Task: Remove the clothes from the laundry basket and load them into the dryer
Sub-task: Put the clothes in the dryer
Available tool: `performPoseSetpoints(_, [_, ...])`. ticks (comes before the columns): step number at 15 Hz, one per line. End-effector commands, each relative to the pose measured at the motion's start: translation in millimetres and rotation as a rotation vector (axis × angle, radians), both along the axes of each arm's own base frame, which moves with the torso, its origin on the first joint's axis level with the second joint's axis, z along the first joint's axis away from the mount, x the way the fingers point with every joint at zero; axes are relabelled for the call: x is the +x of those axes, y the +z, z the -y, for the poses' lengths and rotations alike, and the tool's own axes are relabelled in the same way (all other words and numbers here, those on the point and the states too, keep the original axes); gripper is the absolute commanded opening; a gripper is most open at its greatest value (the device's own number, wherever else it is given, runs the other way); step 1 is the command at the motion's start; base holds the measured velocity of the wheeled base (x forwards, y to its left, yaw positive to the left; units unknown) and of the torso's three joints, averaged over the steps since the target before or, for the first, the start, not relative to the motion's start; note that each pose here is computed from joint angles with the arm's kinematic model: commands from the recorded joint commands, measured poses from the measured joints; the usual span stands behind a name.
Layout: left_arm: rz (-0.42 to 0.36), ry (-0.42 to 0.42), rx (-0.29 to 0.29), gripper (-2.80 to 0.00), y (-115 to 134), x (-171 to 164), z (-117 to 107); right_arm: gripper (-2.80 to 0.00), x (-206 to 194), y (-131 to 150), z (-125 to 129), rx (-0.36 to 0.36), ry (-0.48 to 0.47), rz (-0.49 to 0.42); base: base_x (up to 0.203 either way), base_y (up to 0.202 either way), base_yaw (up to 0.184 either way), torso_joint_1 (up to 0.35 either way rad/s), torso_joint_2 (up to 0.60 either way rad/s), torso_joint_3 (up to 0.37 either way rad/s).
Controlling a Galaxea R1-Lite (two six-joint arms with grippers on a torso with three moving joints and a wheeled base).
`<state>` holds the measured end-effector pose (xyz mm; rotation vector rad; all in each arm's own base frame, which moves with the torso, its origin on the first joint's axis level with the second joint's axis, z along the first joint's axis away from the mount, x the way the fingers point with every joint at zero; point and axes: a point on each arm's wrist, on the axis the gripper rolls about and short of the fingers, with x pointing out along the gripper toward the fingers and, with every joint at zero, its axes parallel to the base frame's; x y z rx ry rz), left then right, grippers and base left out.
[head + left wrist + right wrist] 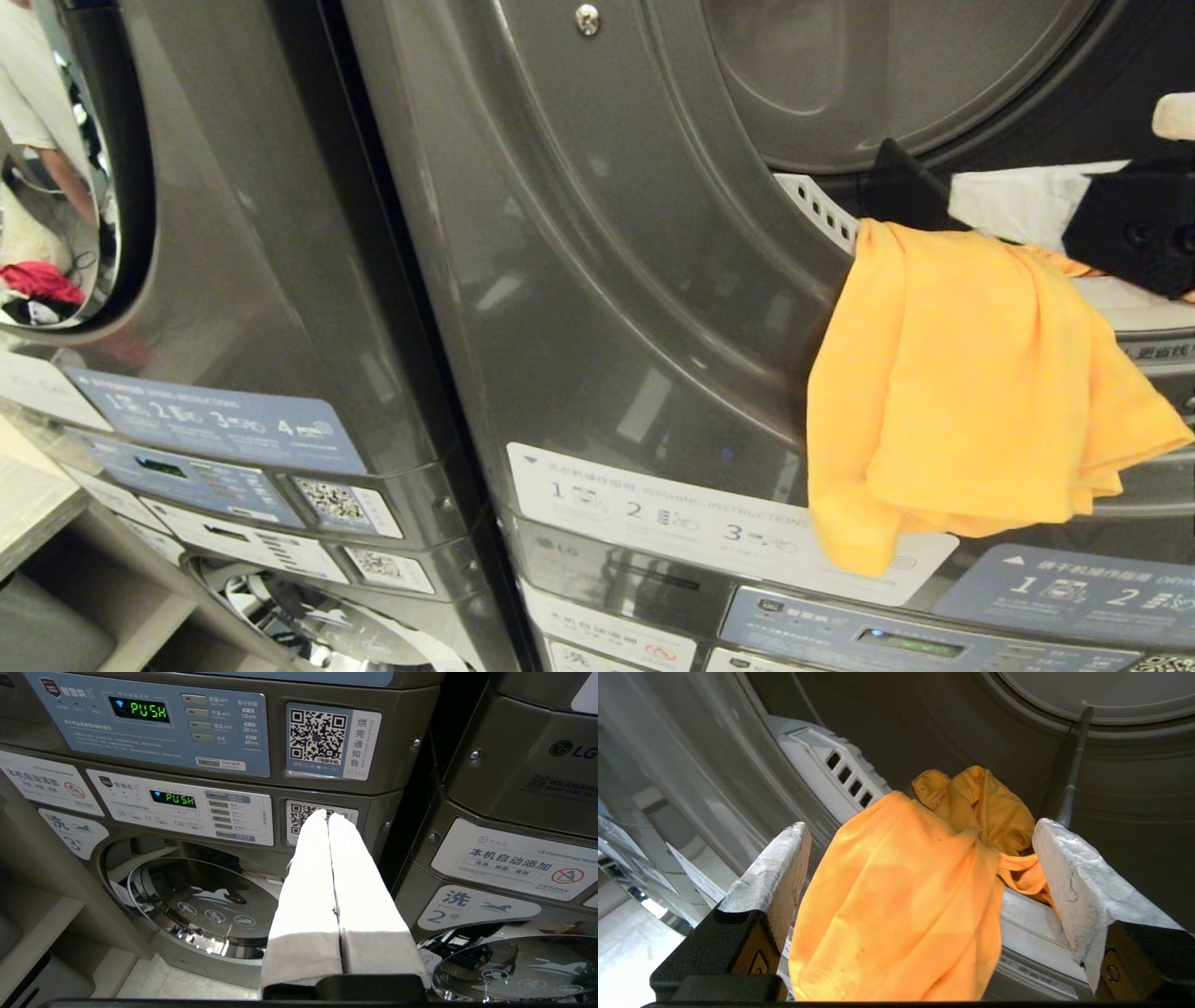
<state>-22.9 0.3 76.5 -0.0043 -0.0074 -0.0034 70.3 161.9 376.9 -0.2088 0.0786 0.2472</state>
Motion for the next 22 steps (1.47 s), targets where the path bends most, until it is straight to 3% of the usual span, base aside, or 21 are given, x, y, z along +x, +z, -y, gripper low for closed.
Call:
performPoseSetpoints(1, [-0.001,0.0,0.0,-2.8,0.0,0.1,0.0,0.0,4.8,-3.3,-11.1,-0.024,-0.01,-0.006,0.0,0.0,0.0,0.0,0.0,0.0])
performPoseSetpoints(8, [-0.001,0.0,0.0,-2.8,0.0,0.1,0.0,0.0,9.6,1.4,-9.3,0.028,-0.007,-0.016,0.0,0.0,0.0,0.0,0.0,0.0])
performPoseSetpoints(22, [-0.001,0.0,0.0,-2.8,0.0,0.1,0.0,0.0,21.9,-11.5,11.0,-0.025,-0.067,-0.037,0.0,0.0,0.0,0.0,0.0,0.0])
